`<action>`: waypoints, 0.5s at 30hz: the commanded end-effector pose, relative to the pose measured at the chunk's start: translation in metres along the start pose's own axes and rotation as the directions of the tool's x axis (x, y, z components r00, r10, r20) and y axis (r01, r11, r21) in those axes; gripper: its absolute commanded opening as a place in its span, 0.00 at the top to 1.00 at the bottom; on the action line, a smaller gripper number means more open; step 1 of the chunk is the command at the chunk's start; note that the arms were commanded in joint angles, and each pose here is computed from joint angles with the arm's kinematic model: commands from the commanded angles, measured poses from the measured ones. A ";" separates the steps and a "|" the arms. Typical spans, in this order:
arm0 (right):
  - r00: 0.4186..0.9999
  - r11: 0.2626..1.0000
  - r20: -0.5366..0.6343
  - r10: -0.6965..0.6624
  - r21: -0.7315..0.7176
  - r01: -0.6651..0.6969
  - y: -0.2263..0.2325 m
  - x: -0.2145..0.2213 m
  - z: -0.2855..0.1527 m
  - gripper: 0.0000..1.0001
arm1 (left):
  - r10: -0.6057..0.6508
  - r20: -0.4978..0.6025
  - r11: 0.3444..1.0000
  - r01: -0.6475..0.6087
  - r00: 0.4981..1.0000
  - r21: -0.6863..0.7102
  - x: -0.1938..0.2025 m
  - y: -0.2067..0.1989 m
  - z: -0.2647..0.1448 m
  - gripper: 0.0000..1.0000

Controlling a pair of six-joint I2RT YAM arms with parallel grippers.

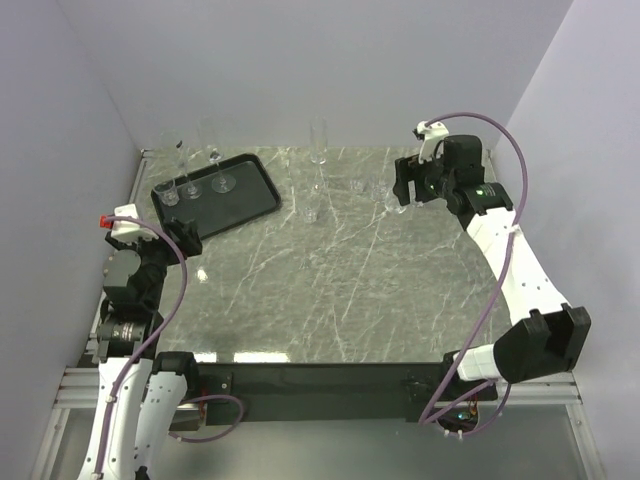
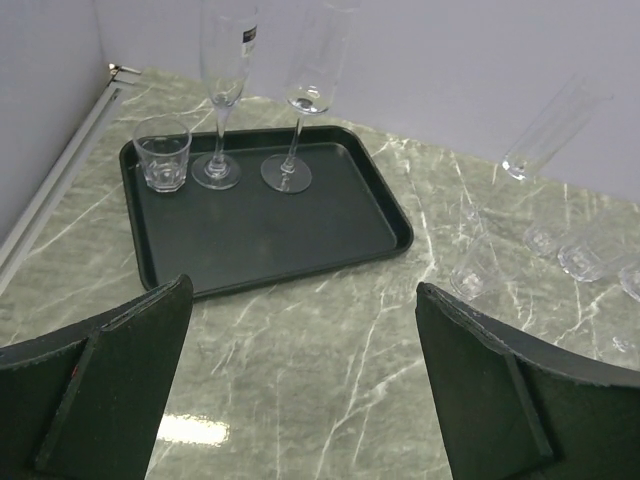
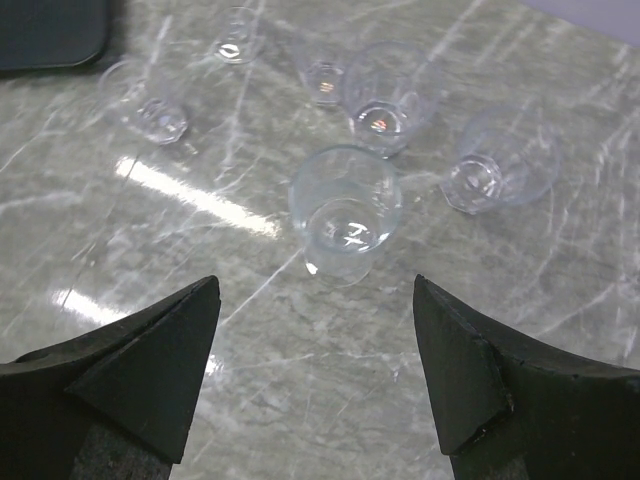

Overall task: Place the glasses into the tray
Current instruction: Grab a glass with a robot arm

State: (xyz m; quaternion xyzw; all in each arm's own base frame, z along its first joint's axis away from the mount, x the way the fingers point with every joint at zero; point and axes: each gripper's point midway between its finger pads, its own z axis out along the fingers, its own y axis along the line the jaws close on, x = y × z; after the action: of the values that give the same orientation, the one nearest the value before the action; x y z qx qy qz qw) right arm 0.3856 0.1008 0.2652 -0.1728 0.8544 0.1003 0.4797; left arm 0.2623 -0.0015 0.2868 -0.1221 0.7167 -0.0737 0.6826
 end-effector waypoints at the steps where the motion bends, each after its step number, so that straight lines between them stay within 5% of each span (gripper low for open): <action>1: 0.995 0.994 0.085 0.045 0.093 -0.053 -0.013 -0.031 0.001 0.15 | 0.018 0.037 1.000 -0.017 0.999 -0.017 -0.008 0.003 0.000 0.01; 15: 0.992 0.990 0.031 0.123 0.070 -0.125 -0.009 -0.033 0.042 0.24 | 0.020 0.033 1.000 -0.020 0.999 0.005 -0.002 0.000 0.004 0.01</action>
State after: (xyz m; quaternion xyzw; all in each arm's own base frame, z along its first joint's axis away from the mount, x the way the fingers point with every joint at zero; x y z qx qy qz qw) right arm 0.4239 0.1058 0.2456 -0.1100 0.8768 0.0910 0.4593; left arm 0.2640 -0.0009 0.2765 -0.1227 0.7232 -0.0696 0.6761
